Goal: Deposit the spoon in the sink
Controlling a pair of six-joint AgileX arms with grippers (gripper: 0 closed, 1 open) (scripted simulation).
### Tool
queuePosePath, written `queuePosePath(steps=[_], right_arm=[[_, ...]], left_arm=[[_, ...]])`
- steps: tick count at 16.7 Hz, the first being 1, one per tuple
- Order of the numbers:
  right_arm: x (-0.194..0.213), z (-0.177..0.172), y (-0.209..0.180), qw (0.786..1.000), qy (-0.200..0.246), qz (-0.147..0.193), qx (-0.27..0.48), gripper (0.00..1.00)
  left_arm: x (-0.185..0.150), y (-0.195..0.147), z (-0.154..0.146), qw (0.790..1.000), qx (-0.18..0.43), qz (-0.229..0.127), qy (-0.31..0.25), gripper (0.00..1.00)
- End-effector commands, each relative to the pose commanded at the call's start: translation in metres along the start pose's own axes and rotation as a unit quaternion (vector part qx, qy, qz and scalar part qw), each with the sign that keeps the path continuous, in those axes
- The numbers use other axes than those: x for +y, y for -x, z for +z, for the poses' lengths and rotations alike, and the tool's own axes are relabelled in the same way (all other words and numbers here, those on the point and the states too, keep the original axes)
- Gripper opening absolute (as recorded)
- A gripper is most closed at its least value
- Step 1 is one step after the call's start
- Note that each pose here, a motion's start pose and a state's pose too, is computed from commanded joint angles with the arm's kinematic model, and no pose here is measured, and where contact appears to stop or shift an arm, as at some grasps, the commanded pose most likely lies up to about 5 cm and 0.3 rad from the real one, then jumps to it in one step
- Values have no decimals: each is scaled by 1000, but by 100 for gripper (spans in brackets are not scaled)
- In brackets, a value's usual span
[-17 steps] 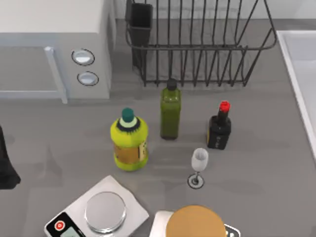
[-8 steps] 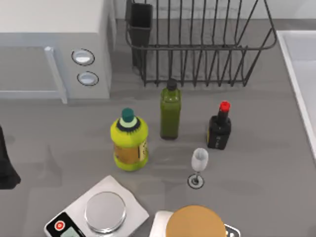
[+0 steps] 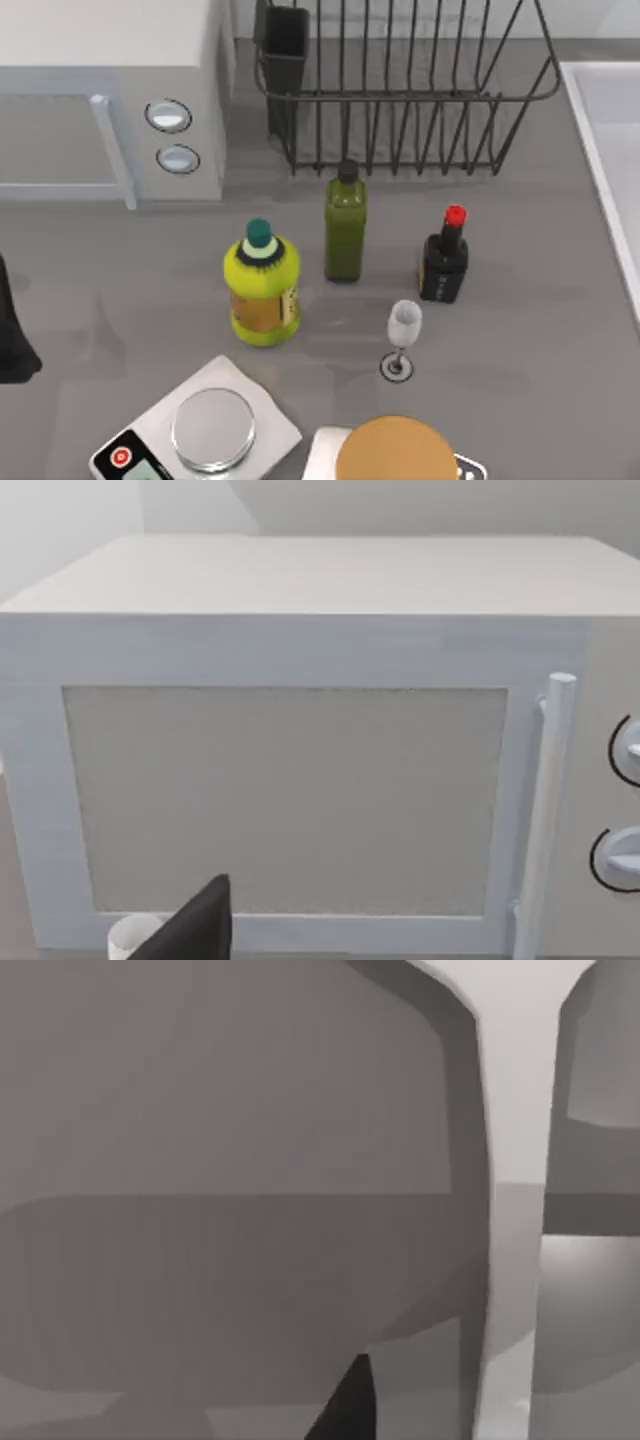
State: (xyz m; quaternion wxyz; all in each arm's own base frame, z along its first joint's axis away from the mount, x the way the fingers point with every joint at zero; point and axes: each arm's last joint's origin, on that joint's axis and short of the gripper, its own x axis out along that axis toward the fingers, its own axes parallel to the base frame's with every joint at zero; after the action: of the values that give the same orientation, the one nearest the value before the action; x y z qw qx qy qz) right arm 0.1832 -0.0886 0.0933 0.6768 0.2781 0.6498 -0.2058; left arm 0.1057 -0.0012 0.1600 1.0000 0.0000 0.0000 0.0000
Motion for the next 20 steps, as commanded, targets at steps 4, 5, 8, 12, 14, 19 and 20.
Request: queuePosePath(steps=[4,5,8,12,14,19,20], right_arm=[[0,0,0,1000,0,0,0,0],[0,0,0,1000,0,0,0,0],[0,0,0,1000,0,0,0,0],[-3,2,22,999,2,-50,-21,0],[-2,4,26,998,3,-50,-23,0],[4,8,68,999,5,-52,-14,0],[5,7,79,999,4,-53,-8,0]], left_arm=[[0,0,0,1000,0,0,0,100],[0,0,0,1000,0,0,0,100],[0,0,0,1000,0,0,0,100],[0,0,0,1000,0,0,0,100],[0,0,0,1000,0,0,0,100],[0,0,0,1000,0,0,0,100],[0,0,0,1000,0,0,0,100]])
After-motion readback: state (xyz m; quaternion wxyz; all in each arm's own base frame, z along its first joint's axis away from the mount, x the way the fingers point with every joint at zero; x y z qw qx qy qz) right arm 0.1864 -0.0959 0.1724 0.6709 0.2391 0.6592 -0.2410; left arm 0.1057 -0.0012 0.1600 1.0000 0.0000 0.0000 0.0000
